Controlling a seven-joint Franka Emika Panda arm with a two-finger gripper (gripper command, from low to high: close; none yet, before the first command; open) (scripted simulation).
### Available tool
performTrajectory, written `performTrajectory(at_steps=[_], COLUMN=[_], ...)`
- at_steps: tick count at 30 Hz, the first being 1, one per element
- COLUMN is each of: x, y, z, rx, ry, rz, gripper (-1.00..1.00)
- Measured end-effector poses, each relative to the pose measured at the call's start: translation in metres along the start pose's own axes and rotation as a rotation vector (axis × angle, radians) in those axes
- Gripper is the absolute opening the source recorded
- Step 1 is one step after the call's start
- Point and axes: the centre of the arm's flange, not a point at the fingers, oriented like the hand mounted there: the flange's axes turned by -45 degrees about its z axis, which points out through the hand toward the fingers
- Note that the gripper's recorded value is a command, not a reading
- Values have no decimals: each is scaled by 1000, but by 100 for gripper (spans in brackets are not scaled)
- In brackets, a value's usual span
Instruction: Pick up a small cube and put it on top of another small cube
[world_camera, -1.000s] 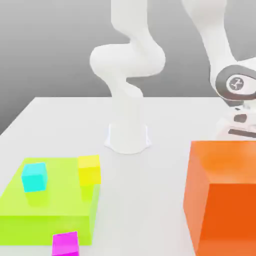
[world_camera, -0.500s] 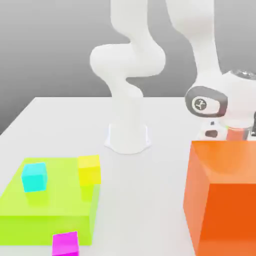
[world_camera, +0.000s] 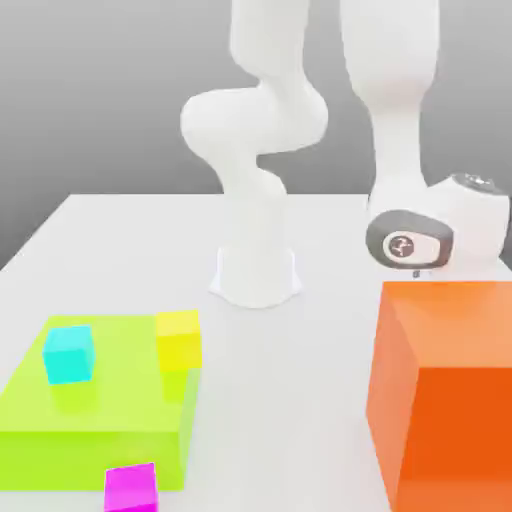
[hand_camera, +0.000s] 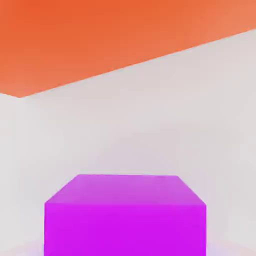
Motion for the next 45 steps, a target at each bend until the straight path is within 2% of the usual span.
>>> performTrajectory(at_steps=[10, 14, 20, 25, 32, 38, 45], x=[-1, 17, -33, -51, -54, -33, 43], y=[3, -18, -65, -96, -135, -166, -172], z=[-45, -63, -71, -75, -75, -71, -72], rx=[-8, 22, -10, -45, -122, -236, -373], ry=[3, 36, 105, 183, 317, 455, 549], rz=[-2, 0, -374, -640, -952, -1162, -1182], gripper=[-100, -100, -100, -100, -100, -100, -100])
